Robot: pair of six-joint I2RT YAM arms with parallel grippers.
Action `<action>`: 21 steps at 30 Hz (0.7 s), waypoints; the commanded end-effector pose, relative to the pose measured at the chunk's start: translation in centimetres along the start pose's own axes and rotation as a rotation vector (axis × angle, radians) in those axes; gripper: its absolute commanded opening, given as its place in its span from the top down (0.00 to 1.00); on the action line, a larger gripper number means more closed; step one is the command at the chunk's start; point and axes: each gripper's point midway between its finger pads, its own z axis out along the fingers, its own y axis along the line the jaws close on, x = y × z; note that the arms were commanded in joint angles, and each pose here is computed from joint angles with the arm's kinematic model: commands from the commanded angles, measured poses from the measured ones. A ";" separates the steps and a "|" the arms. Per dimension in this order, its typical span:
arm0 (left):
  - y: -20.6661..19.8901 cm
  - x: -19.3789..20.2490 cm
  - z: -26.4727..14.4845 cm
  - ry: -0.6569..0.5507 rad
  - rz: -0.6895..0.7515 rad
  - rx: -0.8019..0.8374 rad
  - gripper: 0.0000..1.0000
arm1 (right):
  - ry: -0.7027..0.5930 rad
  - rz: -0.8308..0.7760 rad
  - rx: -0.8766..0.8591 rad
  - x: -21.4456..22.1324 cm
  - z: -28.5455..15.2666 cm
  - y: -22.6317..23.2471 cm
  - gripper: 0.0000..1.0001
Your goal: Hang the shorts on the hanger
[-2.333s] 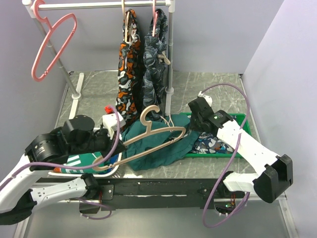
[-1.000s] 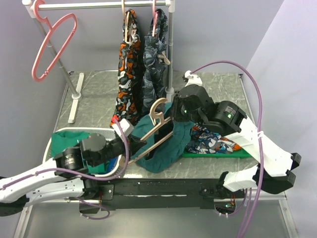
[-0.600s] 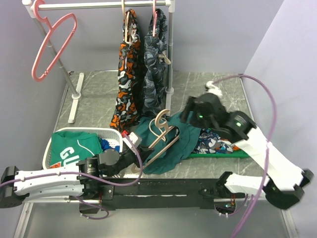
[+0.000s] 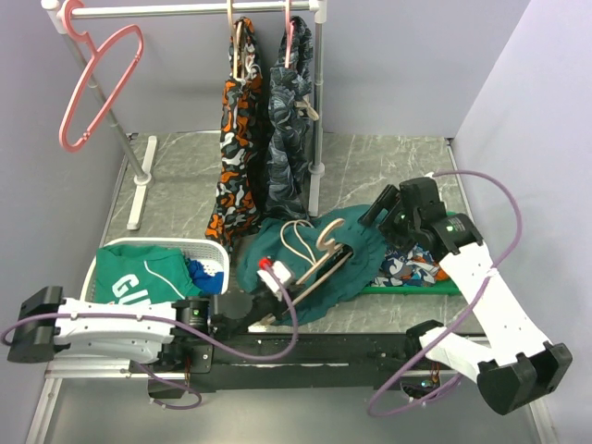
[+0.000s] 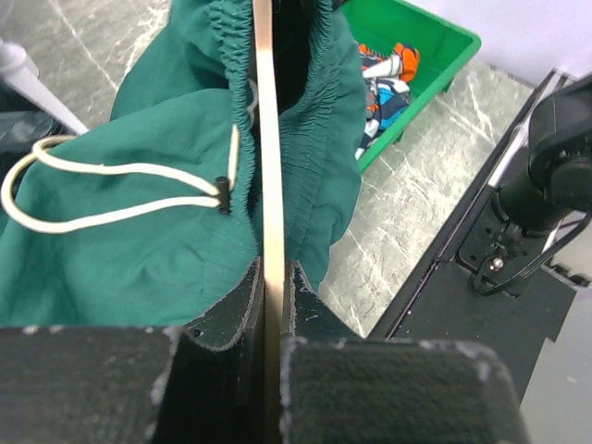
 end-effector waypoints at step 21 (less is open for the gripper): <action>-0.3 -6.4 -2.1 -0.051 -0.244 -0.175 0.23 | 0.037 0.105 0.028 2.0 1.1 -3.0 1.00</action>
